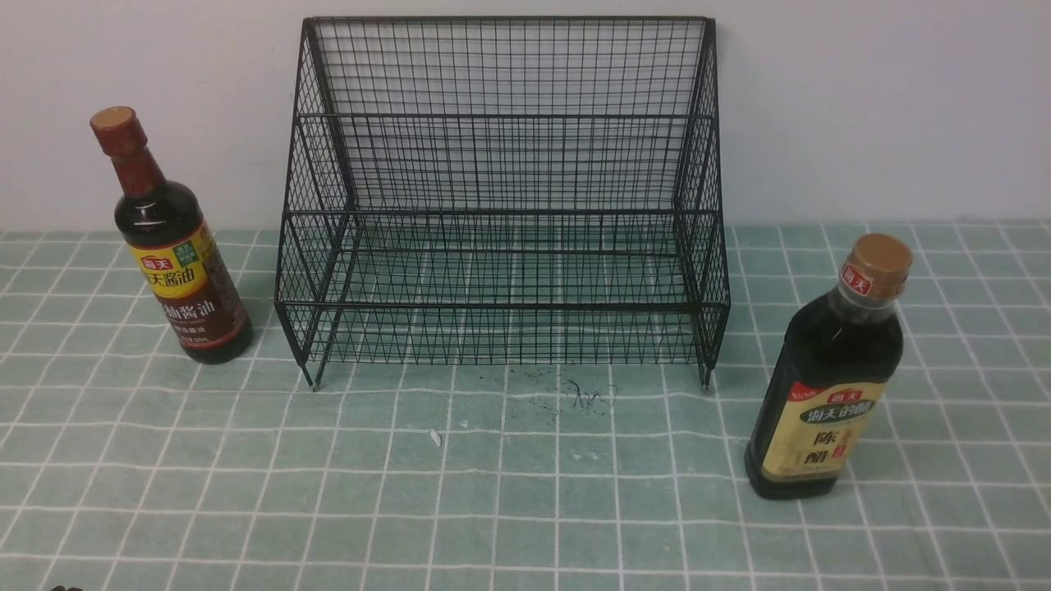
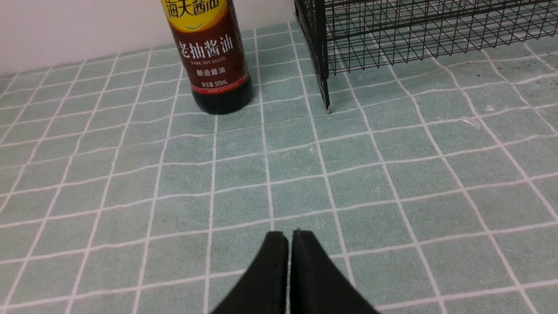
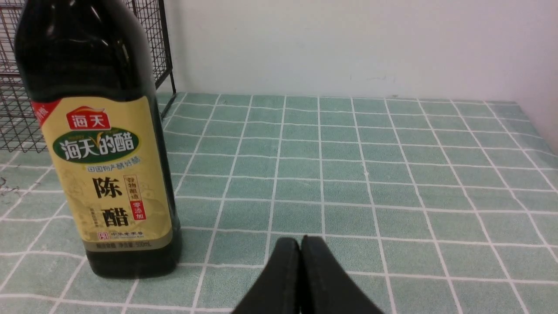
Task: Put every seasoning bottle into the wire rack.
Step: Use the right arm to grab the condiment bottle closest to it
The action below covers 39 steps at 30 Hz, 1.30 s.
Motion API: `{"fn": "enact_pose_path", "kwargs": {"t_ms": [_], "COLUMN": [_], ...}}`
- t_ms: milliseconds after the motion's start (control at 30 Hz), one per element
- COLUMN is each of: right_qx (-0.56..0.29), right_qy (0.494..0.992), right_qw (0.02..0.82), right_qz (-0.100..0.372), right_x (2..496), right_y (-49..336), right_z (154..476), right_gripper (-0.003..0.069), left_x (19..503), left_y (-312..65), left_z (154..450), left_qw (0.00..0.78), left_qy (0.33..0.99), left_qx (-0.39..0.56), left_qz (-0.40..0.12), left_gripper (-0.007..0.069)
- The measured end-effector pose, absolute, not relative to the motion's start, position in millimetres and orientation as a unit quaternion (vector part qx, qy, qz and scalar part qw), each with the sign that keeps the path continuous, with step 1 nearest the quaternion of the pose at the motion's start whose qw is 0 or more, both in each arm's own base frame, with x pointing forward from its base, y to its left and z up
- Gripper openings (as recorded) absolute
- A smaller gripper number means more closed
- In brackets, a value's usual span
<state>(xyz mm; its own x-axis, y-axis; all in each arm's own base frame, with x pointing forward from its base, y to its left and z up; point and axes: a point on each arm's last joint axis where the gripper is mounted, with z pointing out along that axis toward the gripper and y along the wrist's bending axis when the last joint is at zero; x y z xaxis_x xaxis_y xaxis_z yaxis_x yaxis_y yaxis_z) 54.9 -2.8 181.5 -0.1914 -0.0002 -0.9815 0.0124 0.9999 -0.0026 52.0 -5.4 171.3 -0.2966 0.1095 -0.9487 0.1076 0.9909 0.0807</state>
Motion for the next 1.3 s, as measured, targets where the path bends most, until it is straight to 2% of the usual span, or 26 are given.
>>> {"fn": "enact_pose_path", "kwargs": {"t_ms": [233,333,367,500,533,567,767,933,1000,1033,1100,1133,1167,1200,1300], "right_qx": [0.004,0.023,0.047,0.113,0.114,0.124,0.122,0.128,0.123,0.104,0.092,0.077,0.074,0.068,0.060], "right_qy": [0.771,0.757,0.733,0.646,0.646,0.617,0.589,0.532,0.530,0.532,0.538,0.556,0.565,0.598,0.661], "right_qw": [0.636,0.652,0.676,0.737,0.737,0.754,0.776,0.809,0.811,0.815,0.815,0.807,0.802,0.781,0.731], "right_qz": [-0.005,0.025,0.063,0.165,0.166,0.185,0.190,0.216,0.215,0.205,0.196,0.182,0.179,0.169,0.159], "right_x": [55,56,56,56,56,55,53,48,47,43,41,41,42,49,67], "right_y": [-3,-1,1,3,3,2,1,0,1,2,3,4,4,5,8], "right_z": [182,185,191,211,211,217,223,240,246,267,280,303,304,321,340], "right_gripper": [-0.0015,-0.0015,-0.0015,-0.0015,-0.0015,-0.0015,-0.0015,-0.0015,-0.0015,-0.0015,-0.0015,-0.0015,-0.0015,-0.0015,-0.0015], "left_x": [52,52,52,52,52,52,52,52,52,52,52,52,52,52,52], "left_y": [-5,-5,-5,-5,-5,-5,-5,-5,-5,-5,-5,-5,-5,-5,-5], "left_z": [171,171,171,171,171,171,171,171,171,171,171,171,171,171,171], "left_qw": [0.589,0.589,0.589,0.589,0.589,0.589,0.589,0.589,0.589,0.589,0.589,0.589,0.589,0.589,0.589], "left_qy": [0.805,0.805,0.805,0.805,0.805,0.805,0.805,0.805,0.805,0.805,0.805,0.805,0.805,0.805,0.805], "left_qx": [0.067,0.067,0.067,0.067,0.067,0.067,0.067,0.067,0.067,0.067,0.067,0.067,0.067,0.067,0.067], "left_qz": [0.001,0.001,0.001,0.001,0.001,0.001,0.001,0.001,0.001,0.001,0.001,0.001,0.001,0.001,0.001], "left_gripper": [-0.0006,-0.0006,-0.0006,-0.0006,-0.0006,-0.0006,-0.0006,-0.0006,-0.0006,-0.0006,-0.0006,-0.0006,-0.0006,-0.0006,-0.0006]}}
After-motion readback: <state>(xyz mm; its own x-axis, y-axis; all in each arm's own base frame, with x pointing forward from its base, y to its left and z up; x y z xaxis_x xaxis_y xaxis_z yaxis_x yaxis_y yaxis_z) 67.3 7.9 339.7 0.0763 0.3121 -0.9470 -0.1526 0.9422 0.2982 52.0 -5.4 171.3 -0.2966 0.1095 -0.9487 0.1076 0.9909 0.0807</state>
